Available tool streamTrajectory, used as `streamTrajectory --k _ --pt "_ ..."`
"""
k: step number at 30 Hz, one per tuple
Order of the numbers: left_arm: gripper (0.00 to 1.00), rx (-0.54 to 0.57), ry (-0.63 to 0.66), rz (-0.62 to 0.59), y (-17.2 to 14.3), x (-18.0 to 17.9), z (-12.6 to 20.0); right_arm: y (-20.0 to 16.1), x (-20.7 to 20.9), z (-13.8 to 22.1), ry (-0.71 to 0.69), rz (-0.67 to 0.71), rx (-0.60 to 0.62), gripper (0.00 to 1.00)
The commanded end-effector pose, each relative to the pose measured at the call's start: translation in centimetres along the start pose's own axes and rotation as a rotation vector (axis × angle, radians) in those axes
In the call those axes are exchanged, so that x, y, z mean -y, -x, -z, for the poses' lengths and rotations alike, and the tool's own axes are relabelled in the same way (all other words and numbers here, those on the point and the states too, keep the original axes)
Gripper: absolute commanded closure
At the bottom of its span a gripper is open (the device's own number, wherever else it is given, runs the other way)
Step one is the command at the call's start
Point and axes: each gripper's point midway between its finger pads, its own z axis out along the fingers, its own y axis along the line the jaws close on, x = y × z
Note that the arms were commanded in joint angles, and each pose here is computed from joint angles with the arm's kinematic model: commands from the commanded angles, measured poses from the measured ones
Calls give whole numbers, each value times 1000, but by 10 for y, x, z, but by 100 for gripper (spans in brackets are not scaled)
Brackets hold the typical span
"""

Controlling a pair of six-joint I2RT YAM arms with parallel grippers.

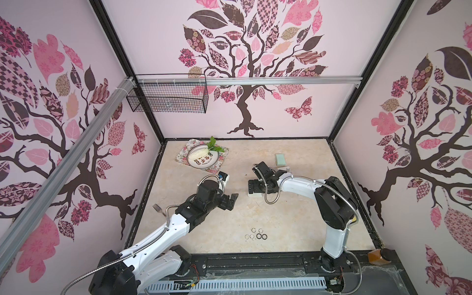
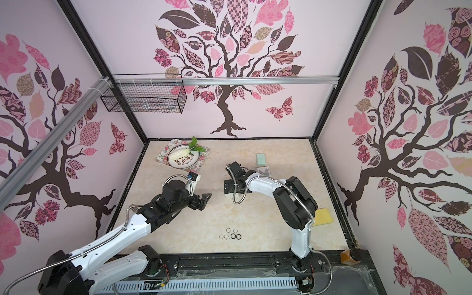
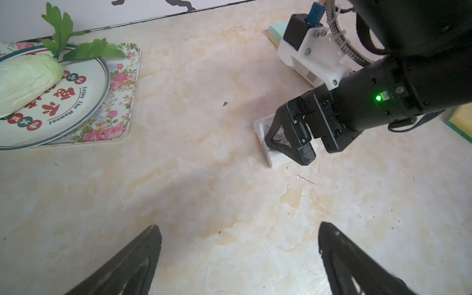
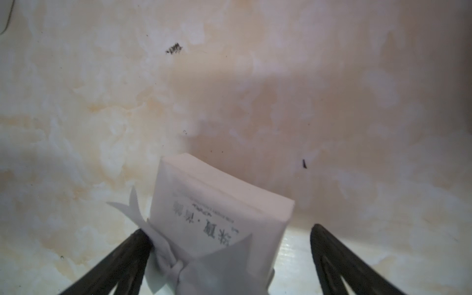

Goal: Take the rings out of the lift-off lid box
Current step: Pick up the jewelry box from the center of the board.

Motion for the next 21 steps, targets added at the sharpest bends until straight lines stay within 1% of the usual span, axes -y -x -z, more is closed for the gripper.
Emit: streamTrajectory --k 1,4,7,9,11,12,16,19,21 --pt "2 -21 12 8 -14 -3 -4 -2 1 -14 -47 -32 -15 0" --pt "2 -34 6 8 -19 -2 -7 -3 2 -20 -55 -34 -18 2" --pt "2 -28 7 10 -20 -2 -8 -4 3 -23 -59 -32 -22 7" --pt "2 -28 14 11 -21 -4 -8 -4 3 -24 -61 -33 -20 14" --pt "2 -28 16 11 -21 -4 -9 -2 4 -23 -66 -27 -16 23" --pt "2 -27 16 11 -20 -4 -8 -1 4 -23 -72 -22 -13 26" --pt "2 -26 19 9 -19 -5 -9 10 7 -20 -92 -3 7 29" --pt "2 -29 22 5 -18 -6 -11 26 12 -21 -90 -7 22 29" --pt "2 -30 26 6 -18 -7 -11 43 17 -22 -84 -4 39 29"
